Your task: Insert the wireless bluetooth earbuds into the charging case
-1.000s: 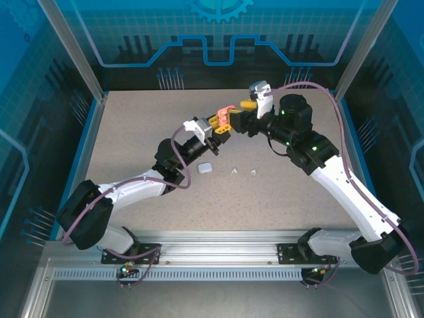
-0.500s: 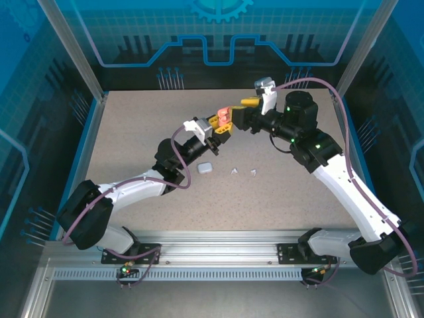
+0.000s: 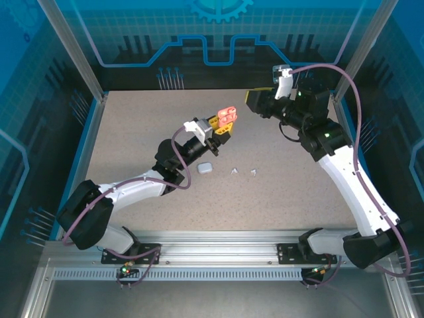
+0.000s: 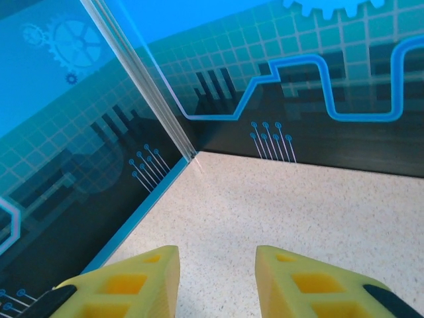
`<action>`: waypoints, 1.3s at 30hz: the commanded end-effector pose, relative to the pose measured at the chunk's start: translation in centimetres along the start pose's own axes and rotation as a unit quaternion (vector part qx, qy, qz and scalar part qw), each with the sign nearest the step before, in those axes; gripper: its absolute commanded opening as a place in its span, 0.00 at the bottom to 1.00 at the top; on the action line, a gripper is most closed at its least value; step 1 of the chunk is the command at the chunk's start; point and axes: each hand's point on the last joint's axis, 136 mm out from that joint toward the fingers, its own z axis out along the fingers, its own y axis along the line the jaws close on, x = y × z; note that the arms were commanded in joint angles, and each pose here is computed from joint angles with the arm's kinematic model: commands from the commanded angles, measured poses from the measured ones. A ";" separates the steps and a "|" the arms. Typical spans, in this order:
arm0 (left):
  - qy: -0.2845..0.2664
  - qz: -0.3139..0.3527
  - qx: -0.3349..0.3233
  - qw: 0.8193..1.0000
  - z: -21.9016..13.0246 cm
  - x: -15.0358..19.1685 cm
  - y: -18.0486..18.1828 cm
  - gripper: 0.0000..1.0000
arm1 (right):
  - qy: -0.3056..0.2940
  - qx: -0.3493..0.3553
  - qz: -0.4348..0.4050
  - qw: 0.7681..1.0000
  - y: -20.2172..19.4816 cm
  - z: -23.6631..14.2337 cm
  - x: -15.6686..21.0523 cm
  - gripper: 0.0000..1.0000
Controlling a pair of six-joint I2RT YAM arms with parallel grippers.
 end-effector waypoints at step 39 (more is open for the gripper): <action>-0.007 0.003 0.018 1.000 0.5 -0.3 -0.9 0.00 | 0.078 -0.059 0.005 0.995 3.2 0.3 3.0 0.33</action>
